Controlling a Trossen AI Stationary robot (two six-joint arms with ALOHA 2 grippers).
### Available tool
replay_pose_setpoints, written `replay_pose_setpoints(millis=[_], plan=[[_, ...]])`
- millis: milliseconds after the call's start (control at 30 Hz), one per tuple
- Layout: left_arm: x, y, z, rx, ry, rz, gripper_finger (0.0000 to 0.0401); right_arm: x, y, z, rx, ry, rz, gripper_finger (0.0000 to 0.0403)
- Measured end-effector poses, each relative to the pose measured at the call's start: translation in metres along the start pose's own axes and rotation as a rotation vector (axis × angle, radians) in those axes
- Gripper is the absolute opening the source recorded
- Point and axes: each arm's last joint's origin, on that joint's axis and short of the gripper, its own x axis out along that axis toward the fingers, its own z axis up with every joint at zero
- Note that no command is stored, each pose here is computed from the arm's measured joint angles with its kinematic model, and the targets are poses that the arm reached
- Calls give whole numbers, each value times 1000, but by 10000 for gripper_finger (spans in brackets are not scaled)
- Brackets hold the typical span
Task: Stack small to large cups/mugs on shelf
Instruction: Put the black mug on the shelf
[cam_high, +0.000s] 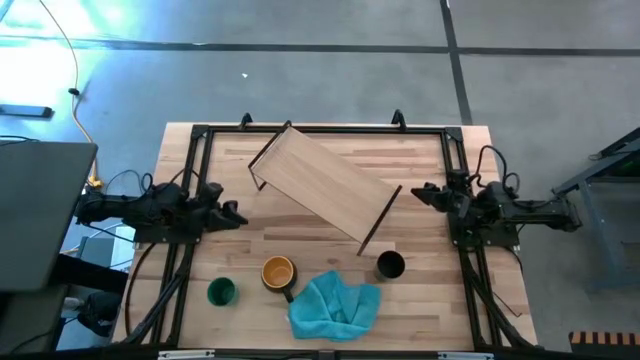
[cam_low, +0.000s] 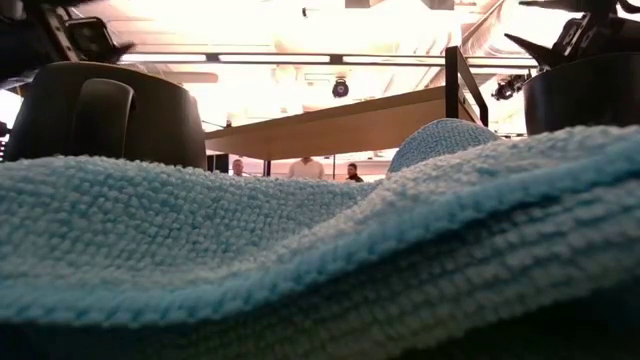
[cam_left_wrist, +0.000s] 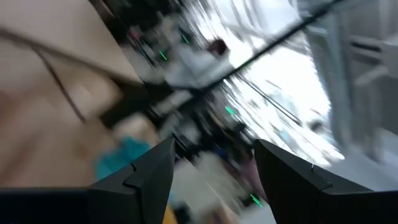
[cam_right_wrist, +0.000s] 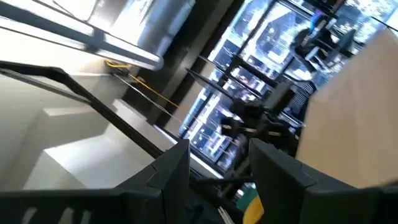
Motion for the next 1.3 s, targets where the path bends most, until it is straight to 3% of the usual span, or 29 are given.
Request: replay_pose_setpoints(millis=[133,300,500,600,733,1033,1133,1300], plan=[[0,-4,-1,-79,77,-69,211,0,0,0,23,2,-5,158],[0,-9,0,-73,64,-118,211,0,-1,-1,47,4,-10,158],[-1,-24,7,78,-47,-257,211,0,-2,-2,52,14,-25,158],[-2,-27,9,192,-110,-268,211,0,-5,-4,44,34,-56,158],[-2,-26,10,219,-127,-257,211,0,-6,-4,29,42,-66,158],[-2,-26,11,234,-158,-245,211,0,-4,-2,-271,7,-51,158],[-4,-31,14,245,-227,-275,211,0,7,5,-385,-72,53,158],[-10,-49,25,369,-352,-326,211,-5,25,18,-542,-267,184,158]])
